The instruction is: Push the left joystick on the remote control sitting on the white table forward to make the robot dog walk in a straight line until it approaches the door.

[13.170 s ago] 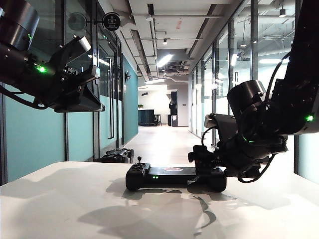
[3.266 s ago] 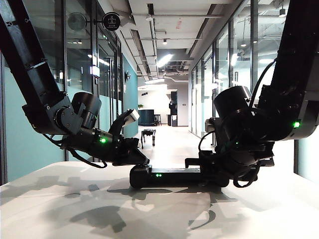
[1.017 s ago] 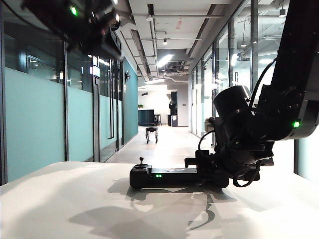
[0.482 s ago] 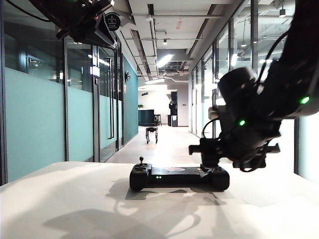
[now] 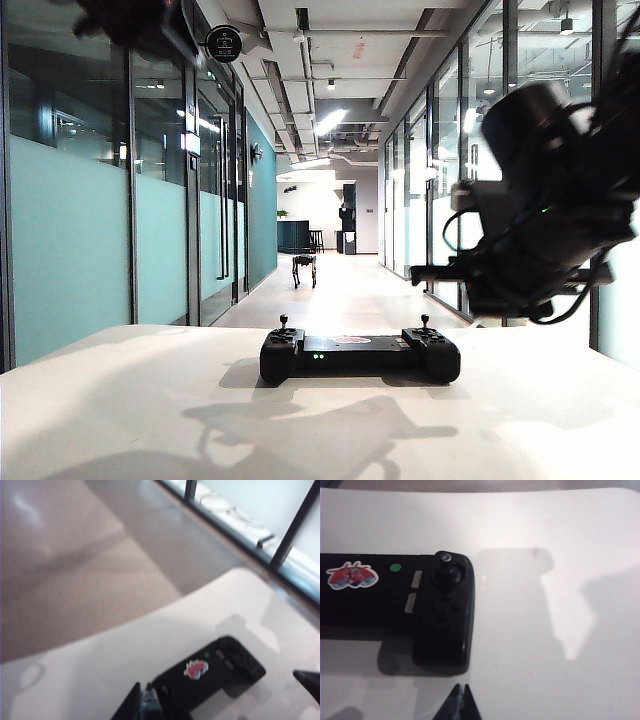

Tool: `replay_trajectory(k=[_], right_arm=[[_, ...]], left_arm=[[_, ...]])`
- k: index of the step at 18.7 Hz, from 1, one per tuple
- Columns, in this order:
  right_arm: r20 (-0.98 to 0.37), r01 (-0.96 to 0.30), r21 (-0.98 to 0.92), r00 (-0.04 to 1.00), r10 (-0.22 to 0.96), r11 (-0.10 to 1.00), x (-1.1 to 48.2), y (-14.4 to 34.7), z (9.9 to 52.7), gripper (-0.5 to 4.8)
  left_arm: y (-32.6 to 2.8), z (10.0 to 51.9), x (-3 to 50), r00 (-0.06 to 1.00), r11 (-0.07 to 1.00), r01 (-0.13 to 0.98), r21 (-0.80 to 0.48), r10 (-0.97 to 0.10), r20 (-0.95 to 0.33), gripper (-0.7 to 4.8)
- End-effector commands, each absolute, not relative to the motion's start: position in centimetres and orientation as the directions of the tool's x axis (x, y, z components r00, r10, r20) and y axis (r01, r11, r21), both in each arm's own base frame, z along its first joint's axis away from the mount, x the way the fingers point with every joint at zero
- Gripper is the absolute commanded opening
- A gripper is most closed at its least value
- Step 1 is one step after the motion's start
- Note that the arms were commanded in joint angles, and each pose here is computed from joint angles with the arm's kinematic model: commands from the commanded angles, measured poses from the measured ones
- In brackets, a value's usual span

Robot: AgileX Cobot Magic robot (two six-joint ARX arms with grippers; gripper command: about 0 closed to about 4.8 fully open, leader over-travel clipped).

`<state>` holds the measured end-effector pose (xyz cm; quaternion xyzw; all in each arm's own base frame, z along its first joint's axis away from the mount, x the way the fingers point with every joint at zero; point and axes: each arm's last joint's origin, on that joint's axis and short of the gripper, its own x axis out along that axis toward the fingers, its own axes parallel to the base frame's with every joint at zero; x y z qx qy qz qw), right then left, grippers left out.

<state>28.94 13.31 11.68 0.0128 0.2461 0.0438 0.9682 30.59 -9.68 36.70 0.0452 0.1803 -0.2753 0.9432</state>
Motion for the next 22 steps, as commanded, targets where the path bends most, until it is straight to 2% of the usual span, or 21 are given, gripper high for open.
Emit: replay_trajectory(k=[1, 8, 11, 18, 22], right_arm=[[-0.446, -0.089, 0.045, 0.889, 0.1, 0.995, 28.0, 12.9, 12.6, -0.06], [-0.379, -0.159, 0.027, 0.912, 0.158, 0.987, 25.9, 12.0, 15.5, -0.06], [-0.351, -0.168, 0.019, 0.922, 0.164, 0.986, 24.7, 11.4, 16.3, -0.06], [-0.282, -0.255, 0.039, 0.925, 0.255, 0.966, 22.7, 10.7, 18.1, -0.06], [-0.296, -0.308, 0.055, 0.903, 0.31, 0.95, 22.3, 10.7, 18.4, -0.06]], left_arm=[[-9.2, 37.7, 29.2, 0.821, 0.87, 0.492, -0.004, -0.466, -0.331, -0.06], [-7.3, 36.2, 24.2, 0.888, 0.933, 0.358, 0.046, -0.325, -0.326, -0.06], [-6.6, 34.8, 22.2, 0.902, 0.944, 0.328, 0.037, -0.301, -0.31, -0.06], [-5.1, 29.2, 17.4, 0.927, 0.958, 0.283, 0.045, -0.262, -0.267, -0.06], [-4.1, 25.2, 14.9, 0.951, 0.974, 0.218, 0.061, -0.198, -0.238, -0.06]])
